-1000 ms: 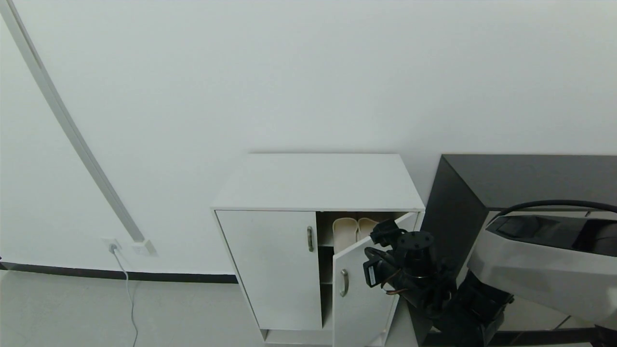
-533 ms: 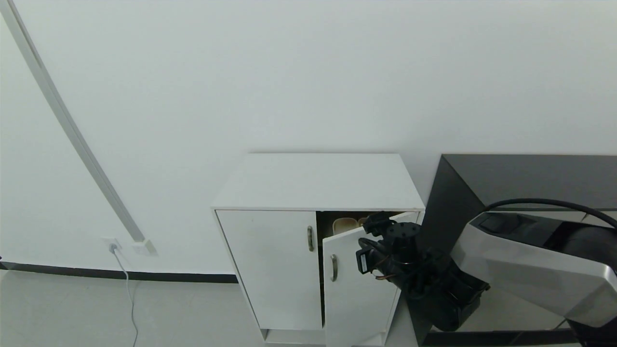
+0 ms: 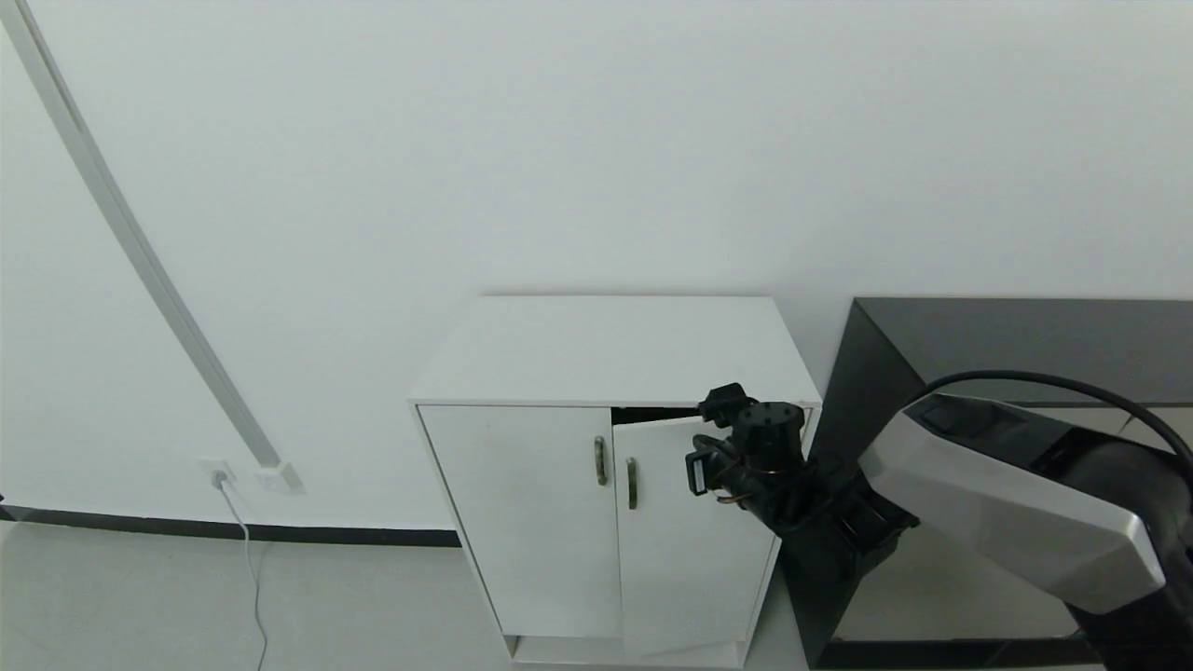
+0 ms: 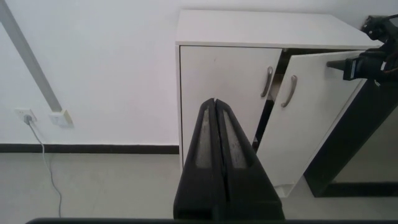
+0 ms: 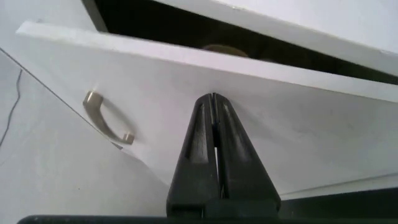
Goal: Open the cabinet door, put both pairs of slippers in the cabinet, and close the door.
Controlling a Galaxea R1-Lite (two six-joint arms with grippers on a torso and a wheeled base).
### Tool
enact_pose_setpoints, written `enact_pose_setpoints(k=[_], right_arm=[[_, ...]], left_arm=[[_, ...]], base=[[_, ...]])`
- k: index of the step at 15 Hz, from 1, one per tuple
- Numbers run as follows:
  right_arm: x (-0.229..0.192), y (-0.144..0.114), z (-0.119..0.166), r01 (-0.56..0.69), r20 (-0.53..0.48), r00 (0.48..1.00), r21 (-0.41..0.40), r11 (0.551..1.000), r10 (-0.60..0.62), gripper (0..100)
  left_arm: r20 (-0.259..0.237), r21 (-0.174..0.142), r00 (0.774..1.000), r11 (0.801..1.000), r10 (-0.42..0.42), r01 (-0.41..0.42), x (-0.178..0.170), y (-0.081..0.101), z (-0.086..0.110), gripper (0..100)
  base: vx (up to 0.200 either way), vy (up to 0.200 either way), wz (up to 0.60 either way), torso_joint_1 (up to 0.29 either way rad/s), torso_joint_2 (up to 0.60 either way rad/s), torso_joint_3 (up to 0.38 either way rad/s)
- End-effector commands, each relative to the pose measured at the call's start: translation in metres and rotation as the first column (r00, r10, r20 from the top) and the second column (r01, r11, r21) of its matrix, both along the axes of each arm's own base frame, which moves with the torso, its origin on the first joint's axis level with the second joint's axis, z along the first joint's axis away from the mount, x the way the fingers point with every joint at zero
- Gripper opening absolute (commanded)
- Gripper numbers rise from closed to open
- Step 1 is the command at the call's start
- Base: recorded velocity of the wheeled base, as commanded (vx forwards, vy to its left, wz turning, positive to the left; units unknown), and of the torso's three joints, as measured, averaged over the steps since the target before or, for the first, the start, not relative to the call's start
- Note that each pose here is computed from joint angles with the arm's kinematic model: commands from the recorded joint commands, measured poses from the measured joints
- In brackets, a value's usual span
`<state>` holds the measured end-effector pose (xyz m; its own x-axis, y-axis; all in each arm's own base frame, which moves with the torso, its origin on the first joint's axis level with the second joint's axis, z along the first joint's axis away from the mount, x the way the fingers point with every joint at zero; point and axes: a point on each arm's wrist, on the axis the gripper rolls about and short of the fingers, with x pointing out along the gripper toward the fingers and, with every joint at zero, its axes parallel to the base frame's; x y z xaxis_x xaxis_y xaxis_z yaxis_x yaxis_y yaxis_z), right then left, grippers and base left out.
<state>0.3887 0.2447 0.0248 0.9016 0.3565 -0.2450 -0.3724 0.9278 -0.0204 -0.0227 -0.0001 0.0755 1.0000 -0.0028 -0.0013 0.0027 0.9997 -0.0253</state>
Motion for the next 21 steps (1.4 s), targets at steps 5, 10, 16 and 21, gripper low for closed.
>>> enact_pose_setpoints(k=[5, 10, 16, 21], right_arm=[[0.022, -0.002, 0.0, 0.03, 0.001, 1.0, 0.008, 1.0, -0.03, 0], [0.025, -0.002, -0.002, 0.033, 0.005, 0.999, 0.01, 0.999, -0.033, 0], [0.03, -0.001, -0.003, 0.036, 0.01, 0.999, 0.014, 0.999, -0.036, 0], [0.032, 0.001, -0.004, 0.036, 0.016, 0.999, 0.018, 0.999, -0.036, 0]], left_arm=[[0.0, -0.001, 1.0, 1.0, -0.002, 0.002, 0.0, 0.0, 0.0, 0], [0.003, -0.001, 1.0, 1.0, 0.0, 0.0, 0.0, 0.0, 0.0, 0], [0.0, -0.001, 1.0, 1.0, -0.002, 0.002, 0.0, 0.0, 0.0, 0], [0.0, -0.001, 1.0, 1.0, -0.002, 0.002, 0.0, 0.0, 0.0, 0]], base=[[0.0, 0.0, 0.0, 0.0, 0.0, 0.0], [0.0, 0.0, 0.0, 0.0, 0.0, 0.0], [0.0, 0.0, 0.0, 0.0, 0.0, 0.0], [0.0, 0.0, 0.0, 0.0, 0.0, 0.0]])
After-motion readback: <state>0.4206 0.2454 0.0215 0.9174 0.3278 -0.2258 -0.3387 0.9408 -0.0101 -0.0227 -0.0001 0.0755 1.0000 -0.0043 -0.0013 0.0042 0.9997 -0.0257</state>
